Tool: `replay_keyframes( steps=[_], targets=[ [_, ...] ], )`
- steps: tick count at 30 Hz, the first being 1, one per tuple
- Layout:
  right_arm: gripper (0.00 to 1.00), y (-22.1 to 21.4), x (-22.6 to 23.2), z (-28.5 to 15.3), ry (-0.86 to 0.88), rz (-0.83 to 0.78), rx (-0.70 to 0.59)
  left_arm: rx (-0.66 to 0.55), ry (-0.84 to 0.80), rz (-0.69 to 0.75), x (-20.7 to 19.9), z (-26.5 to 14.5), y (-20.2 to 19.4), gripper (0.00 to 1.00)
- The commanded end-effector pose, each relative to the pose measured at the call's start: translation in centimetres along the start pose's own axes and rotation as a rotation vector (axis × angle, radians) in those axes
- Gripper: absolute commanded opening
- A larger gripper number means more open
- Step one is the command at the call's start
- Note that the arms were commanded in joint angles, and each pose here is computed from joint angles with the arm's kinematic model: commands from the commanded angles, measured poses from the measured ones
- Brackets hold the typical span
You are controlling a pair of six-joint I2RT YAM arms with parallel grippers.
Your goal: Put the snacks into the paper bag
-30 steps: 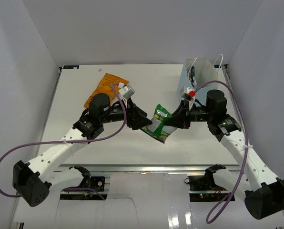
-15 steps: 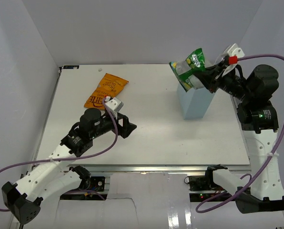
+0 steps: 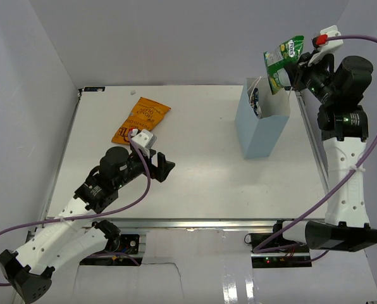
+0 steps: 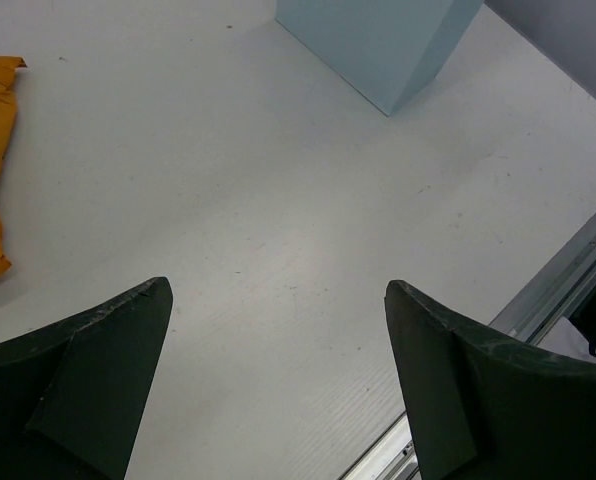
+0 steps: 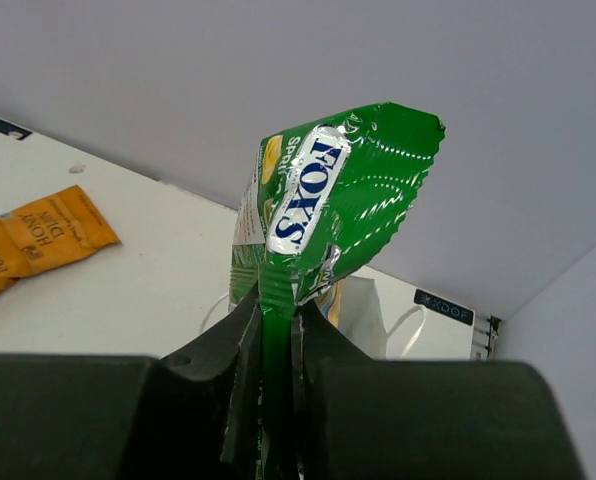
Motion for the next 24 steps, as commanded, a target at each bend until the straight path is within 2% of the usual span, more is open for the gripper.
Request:
replay_keyframes(
  steps=[1,9,24],
  targets=[
    [0.08,4.0,-1.9,0.2,-0.090,-0.042,-0.123,0.009,0.039,0.006,0.6,-0.1,-0.6,0.98],
    [0.08,2.5,-4.0,2.3,-0.146,-0.047,-0.089,0.015,0.067,0.008,1.0,-0.1,-0.8,0.98],
    [0.08,1.2,-4.4,2.6,-0.160,-0.058,-0.058,0.027,0.123,0.010,1.8,0.0,-1.1,0.98]
  ],
)
Point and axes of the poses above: each gripper's point midway between its finger pads, its own z axis out along the fingers, its own x axis along the line the jaws close on, y = z × x, the point moved 4 cm from there along -z, back along the fingers, and after that the axes turned 4 degrees about z, right-handed, at the moved point
